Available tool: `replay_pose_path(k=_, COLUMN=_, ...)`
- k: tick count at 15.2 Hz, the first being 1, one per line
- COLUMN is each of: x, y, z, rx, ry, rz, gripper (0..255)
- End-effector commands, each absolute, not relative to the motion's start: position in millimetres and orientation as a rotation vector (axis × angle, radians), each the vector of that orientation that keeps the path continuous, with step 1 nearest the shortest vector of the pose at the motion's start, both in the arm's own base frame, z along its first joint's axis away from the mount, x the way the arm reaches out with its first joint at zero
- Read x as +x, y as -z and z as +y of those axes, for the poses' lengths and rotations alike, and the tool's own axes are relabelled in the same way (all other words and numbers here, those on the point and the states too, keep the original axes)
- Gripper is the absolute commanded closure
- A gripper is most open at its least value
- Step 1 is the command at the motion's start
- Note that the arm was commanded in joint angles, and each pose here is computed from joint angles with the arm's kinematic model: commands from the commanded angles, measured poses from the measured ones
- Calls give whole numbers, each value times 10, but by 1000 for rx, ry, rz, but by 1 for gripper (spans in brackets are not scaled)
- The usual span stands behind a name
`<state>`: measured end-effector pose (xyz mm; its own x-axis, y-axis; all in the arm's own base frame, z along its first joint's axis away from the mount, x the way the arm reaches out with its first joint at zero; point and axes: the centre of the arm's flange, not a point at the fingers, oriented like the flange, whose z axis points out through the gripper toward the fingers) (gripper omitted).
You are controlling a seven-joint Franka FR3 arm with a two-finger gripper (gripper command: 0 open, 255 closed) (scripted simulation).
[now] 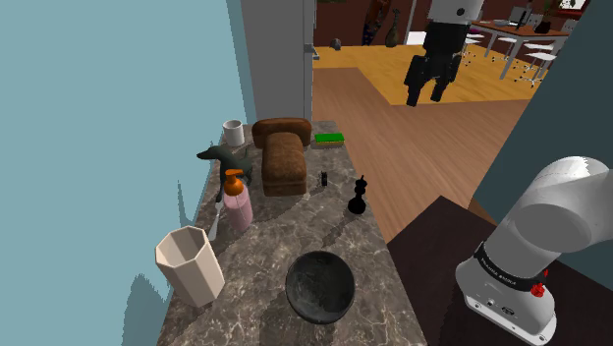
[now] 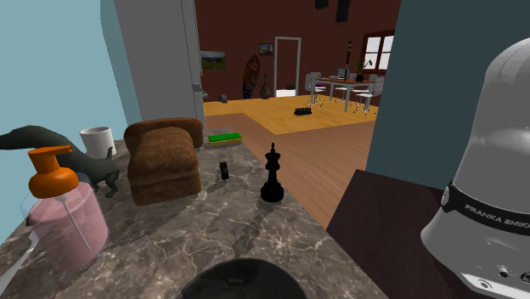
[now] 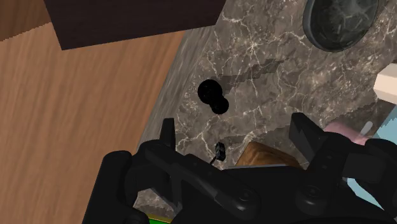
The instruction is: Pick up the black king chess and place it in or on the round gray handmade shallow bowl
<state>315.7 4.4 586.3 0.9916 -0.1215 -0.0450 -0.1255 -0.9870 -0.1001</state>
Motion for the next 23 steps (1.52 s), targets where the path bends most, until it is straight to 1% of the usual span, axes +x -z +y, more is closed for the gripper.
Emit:
replay_pose_path(k=1, x=3157, y=-5863, z=44, rx=-3032, ry=-59, rz=189, gripper=0)
replay_pose_path(k=23, x=4208, y=-3225, z=646, rx=-3107, ry=-56, rz=292, gripper=0)
